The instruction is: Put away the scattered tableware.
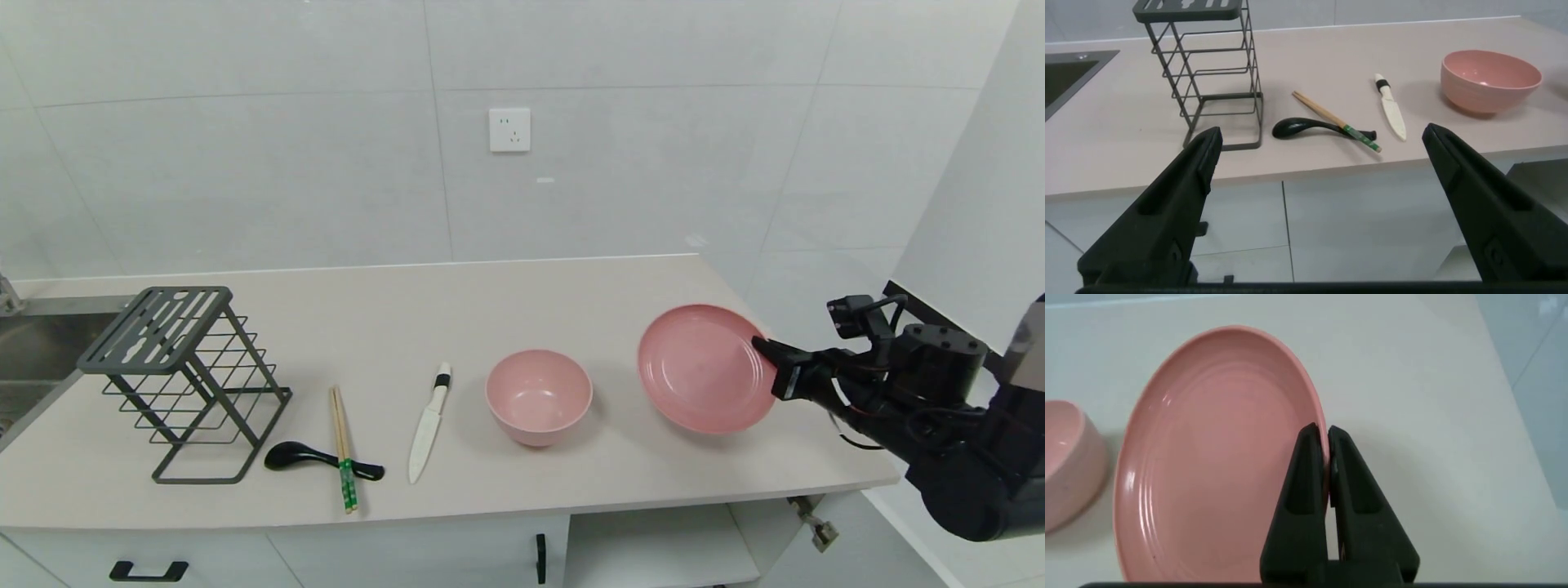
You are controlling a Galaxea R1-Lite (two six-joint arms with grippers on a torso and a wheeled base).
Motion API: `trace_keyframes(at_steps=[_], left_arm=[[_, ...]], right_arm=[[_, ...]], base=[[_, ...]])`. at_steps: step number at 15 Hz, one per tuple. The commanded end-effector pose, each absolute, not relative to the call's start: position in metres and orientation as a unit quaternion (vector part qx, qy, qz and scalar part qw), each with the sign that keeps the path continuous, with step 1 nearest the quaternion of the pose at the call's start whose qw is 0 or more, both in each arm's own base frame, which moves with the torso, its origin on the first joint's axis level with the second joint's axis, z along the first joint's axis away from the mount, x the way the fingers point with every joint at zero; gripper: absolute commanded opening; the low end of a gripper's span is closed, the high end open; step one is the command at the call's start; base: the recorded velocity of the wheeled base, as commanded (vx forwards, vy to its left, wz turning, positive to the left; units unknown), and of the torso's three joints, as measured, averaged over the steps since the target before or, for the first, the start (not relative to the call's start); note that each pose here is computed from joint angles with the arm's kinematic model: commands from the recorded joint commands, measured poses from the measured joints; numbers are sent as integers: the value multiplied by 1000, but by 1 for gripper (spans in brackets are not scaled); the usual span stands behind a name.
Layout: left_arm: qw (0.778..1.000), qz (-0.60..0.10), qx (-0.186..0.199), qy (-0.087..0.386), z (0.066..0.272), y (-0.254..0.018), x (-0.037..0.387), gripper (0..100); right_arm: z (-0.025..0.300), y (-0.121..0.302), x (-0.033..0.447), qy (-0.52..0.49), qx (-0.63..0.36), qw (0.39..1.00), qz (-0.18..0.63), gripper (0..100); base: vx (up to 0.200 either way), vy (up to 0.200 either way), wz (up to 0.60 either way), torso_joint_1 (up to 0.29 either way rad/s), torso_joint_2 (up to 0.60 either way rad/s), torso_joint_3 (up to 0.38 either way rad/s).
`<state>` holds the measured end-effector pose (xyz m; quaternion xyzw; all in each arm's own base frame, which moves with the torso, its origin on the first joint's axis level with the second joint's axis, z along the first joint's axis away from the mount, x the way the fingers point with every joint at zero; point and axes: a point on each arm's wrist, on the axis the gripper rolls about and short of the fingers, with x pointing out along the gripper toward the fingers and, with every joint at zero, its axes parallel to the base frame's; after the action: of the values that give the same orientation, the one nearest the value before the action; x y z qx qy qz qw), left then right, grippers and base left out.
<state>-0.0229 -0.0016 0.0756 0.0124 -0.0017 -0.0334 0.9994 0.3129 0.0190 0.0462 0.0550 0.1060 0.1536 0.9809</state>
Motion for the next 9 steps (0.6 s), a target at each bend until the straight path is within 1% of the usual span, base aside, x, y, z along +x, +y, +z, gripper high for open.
trace_keyframes(at_steps=[1, 3, 4, 5, 7, 8, 9], left_arm=[[999, -33, 12, -1, 76, -2, -23, 100], [999, -33, 12, -1, 76, -2, -23, 100], [999, -34, 13, -1, 76, -2, -23, 100], [999, -34, 14, -2, 76, -2, -23, 100], [999, -34, 14, -2, 76, -2, -23, 100], [999, -38, 20, -2, 76, -2, -23, 100], [998, -56, 39, -8, 77, -3, -23, 100]], right_arm=[[75, 24, 294, 69, 52, 983, 165, 0], [93, 24, 268, 56, 52, 983, 168, 0], [93, 23, 257, 63, 53, 982, 168, 0], [91, 19, 242, 77, 53, 982, 164, 0], [91, 13, 239, 73, 54, 984, 153, 0], [88, 8, 233, 83, 56, 985, 141, 0], [79, 2, 219, 115, 63, 983, 129, 0]], base=[[0, 0, 0, 0, 0, 0], [0, 0, 0, 0, 0, 0], [0, 0, 0, 0, 0, 0], [0, 0, 0, 0, 0, 0], [0, 0, 0, 0, 0, 0], [0, 0, 0, 0, 0, 0], [0, 0, 0, 0, 0, 0]])
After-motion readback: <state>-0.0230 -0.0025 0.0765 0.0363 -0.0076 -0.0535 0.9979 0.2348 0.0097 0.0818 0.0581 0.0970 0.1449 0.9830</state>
